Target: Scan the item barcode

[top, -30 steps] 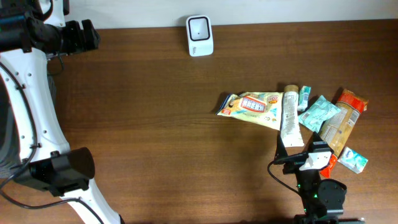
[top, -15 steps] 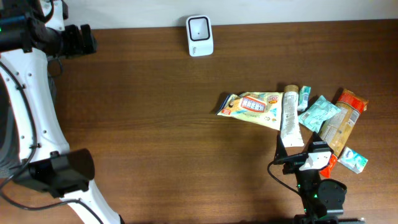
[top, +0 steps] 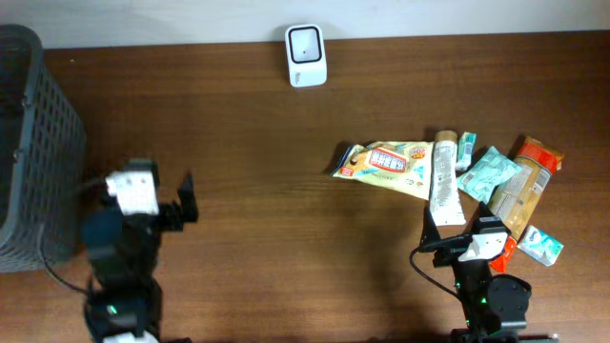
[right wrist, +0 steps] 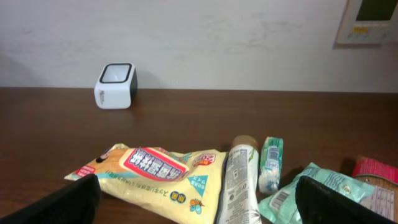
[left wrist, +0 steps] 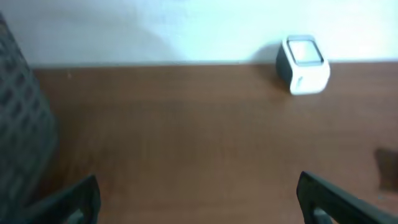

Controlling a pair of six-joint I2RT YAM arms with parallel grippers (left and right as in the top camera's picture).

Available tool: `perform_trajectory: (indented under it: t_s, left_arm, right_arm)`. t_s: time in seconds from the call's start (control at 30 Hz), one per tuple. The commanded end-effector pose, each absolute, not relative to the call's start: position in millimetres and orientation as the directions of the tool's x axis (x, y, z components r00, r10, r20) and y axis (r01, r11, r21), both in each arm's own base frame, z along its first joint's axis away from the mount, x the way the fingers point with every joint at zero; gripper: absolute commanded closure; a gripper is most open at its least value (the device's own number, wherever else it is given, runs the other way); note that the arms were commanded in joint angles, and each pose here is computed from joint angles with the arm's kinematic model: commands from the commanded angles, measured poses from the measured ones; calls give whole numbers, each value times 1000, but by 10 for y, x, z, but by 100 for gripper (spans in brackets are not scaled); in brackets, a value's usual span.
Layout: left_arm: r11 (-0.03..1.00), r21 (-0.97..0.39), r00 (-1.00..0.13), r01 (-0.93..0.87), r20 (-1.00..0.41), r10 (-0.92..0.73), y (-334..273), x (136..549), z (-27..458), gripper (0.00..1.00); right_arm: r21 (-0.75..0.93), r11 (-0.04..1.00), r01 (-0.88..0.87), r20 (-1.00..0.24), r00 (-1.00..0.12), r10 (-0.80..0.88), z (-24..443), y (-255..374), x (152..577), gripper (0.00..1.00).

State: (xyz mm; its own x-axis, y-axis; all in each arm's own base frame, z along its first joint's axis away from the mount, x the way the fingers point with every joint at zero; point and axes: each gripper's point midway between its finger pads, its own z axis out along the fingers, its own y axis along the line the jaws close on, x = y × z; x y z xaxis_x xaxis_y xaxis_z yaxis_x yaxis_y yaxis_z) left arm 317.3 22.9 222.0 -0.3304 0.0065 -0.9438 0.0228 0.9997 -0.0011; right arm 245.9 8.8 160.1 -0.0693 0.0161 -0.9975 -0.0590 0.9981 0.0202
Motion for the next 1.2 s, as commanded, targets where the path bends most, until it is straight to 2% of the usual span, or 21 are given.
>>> perform_trajectory:
  t_s: [0.0, 0.23, 0.37, 0.53, 0.57, 0.63, 1.17]
  left_arm:
    - [998, 61, -243, 22, -968, 65, 193, 2838, 1799, 1]
    - [996, 85, -179, -19, -981, 81, 212, 2586, 1416, 1]
    - [997, 75, -244, 1, -967, 73, 159, 2498, 1181, 1]
    - [991, 102, -49, 86, -993, 106, -98, 2453, 1616, 1]
    - [990, 103, -38, 95, -994, 107, -124, 2458, 1642, 1]
    - [990, 100, -67, 104, -992, 107, -139, 2459, 1571, 1]
    - [990, 100, -67, 104, -992, 107, -139, 2459, 1571, 1]
  right_arm:
    - [21, 998, -65, -997, -72, 17, 1575, 93, 2459, 1]
    - [21, 998, -65, -997, -72, 17, 1575, 93, 2459, 1]
    - [21, 998, -65, -997, -72, 17, 1574, 93, 2459, 1]
    - [21, 998, -65, -997, -72, 17, 1575, 93, 2459, 1]
    - [21, 998, -65, -997, -72, 17, 1574, 93, 2459, 1]
    - [21, 998, -65, -997, -72, 17, 1574, 93, 2459, 2]
    - [21, 998, -65, -997, -72, 17, 1575, 93, 2459, 1]
